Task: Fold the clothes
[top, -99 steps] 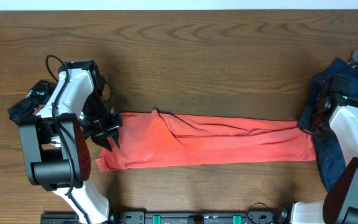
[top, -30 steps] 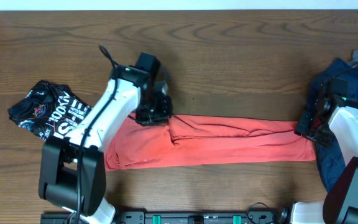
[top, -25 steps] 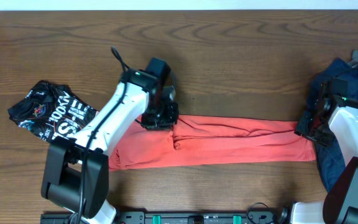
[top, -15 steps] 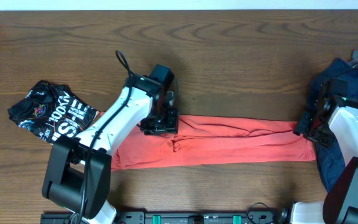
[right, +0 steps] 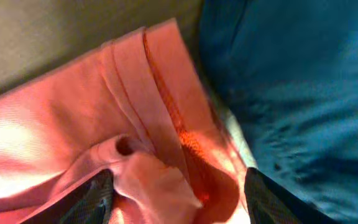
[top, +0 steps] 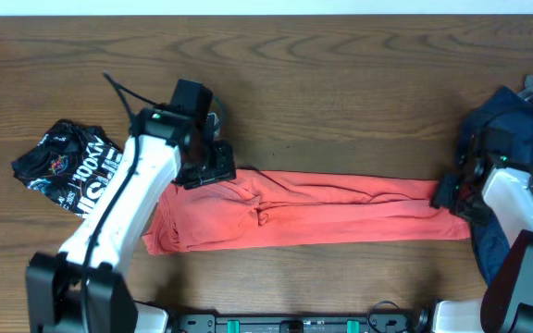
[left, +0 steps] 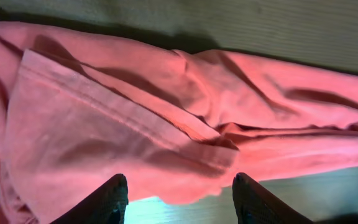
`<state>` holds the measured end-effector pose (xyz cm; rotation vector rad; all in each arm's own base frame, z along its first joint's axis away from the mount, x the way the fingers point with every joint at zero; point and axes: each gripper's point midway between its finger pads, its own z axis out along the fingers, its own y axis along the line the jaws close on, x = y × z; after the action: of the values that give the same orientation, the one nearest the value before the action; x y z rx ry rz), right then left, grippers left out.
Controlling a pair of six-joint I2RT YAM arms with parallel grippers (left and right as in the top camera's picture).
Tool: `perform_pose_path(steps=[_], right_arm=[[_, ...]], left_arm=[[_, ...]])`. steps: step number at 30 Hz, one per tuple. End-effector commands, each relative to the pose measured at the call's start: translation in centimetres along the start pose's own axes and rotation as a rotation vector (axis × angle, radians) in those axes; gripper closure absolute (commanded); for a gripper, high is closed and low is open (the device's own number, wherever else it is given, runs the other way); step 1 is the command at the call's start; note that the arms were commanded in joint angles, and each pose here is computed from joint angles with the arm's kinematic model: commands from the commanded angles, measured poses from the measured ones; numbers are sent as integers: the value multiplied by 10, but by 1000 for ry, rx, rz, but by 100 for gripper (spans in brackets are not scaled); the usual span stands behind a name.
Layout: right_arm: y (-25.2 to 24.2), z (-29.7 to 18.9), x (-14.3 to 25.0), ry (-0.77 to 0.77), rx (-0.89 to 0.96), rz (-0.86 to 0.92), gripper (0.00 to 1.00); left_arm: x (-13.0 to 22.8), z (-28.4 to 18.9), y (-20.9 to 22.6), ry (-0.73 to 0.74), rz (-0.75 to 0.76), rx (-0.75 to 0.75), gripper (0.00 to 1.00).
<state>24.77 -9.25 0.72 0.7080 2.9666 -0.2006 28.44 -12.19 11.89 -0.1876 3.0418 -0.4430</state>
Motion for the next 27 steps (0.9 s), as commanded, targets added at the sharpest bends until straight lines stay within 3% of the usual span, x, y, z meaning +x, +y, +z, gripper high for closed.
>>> perform_pose_path(steps=[1,9,15,18,27], right_arm=[[-7,14,13,15,30,-27,34],[6,35,19,-37,-48,-66,37],[5,32,20,-23,-45,-69,87],[6,24,13,-26,-46,-68,97],[1,-40,-12,30,-29,3,99]], left_arm=[[3,-1,2,10,-13,-18,44],[9,0,5,32,-18,-28,44],[12,-1,6,45,-21,-35,44],[12,-1,6,45,-21,-35,44],[12,-1,7,43,-21,-39,44]])
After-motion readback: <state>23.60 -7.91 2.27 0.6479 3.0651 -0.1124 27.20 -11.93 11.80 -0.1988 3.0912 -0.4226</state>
